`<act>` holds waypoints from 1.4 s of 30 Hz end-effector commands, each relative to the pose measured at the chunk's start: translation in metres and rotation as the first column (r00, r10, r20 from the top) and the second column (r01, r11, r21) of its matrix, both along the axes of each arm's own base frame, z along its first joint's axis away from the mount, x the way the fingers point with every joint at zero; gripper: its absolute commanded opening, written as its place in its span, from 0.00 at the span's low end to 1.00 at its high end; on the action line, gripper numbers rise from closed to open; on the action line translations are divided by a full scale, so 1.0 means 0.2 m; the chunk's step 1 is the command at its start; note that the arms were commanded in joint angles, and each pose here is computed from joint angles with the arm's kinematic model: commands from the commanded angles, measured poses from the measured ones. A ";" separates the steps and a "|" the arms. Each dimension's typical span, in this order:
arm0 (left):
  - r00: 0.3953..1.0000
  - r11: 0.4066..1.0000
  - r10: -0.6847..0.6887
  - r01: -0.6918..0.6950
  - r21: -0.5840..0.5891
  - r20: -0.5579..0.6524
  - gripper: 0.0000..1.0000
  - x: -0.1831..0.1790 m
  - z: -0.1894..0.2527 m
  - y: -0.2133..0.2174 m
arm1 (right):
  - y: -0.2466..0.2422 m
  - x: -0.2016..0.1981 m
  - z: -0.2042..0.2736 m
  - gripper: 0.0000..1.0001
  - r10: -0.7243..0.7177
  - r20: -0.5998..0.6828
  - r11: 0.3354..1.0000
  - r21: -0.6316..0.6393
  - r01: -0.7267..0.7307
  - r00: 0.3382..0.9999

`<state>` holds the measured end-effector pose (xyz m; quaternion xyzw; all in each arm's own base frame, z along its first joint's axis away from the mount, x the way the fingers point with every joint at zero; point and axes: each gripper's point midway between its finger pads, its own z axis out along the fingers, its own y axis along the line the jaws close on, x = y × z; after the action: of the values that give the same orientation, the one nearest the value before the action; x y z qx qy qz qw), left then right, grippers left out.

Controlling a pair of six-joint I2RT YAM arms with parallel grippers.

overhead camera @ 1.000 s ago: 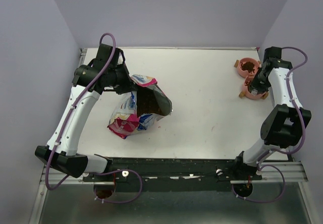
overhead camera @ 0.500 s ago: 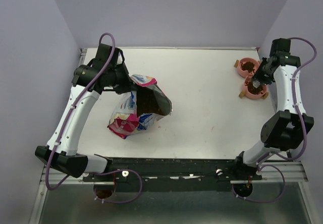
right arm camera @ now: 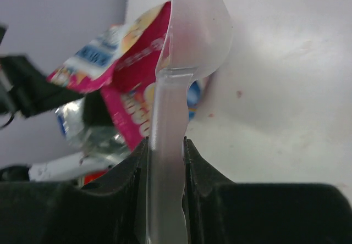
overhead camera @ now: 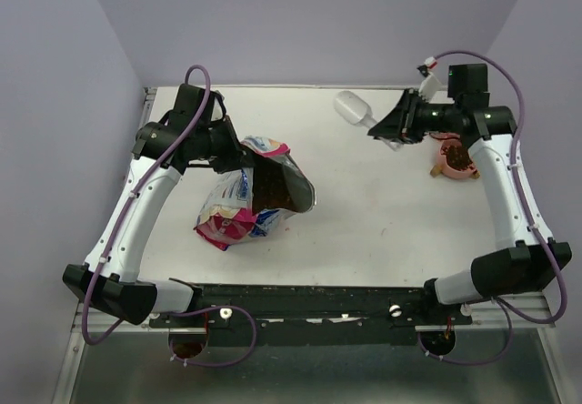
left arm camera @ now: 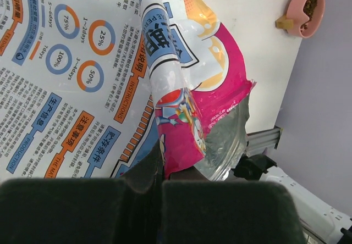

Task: Serve the pet food

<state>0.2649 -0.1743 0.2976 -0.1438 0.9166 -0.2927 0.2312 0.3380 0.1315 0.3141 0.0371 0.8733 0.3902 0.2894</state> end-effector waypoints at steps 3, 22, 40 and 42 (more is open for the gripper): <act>0.997 0.992 -0.067 0.071 -0.102 0.043 0.00 -0.02 0.07 -0.09 | 0.51 -0.48 0.31 0.00 0.372 0.098 0.878 0.285 -0.384 0.923; 0.995 0.990 -0.100 0.101 -0.098 0.009 0.00 -0.03 0.10 -0.10 | 0.67 -0.98 -0.07 0.00 0.488 -0.240 0.871 0.074 -0.485 0.839; 0.985 0.976 -0.172 0.172 -0.130 0.011 0.00 -0.04 0.15 -0.26 | 0.89 -0.61 -0.38 0.00 0.239 -0.288 0.774 -0.521 -0.361 0.928; 0.984 0.977 -0.176 0.175 -0.125 0.004 0.00 -0.05 0.14 -0.26 | 0.82 -0.60 -0.42 0.00 0.220 -0.281 0.745 -0.570 -0.347 0.934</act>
<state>0.2567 -0.2076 0.2945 -0.1015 0.9280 -0.3111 0.1779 0.2106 0.3540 0.2465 -0.1587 0.9464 0.2589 0.1102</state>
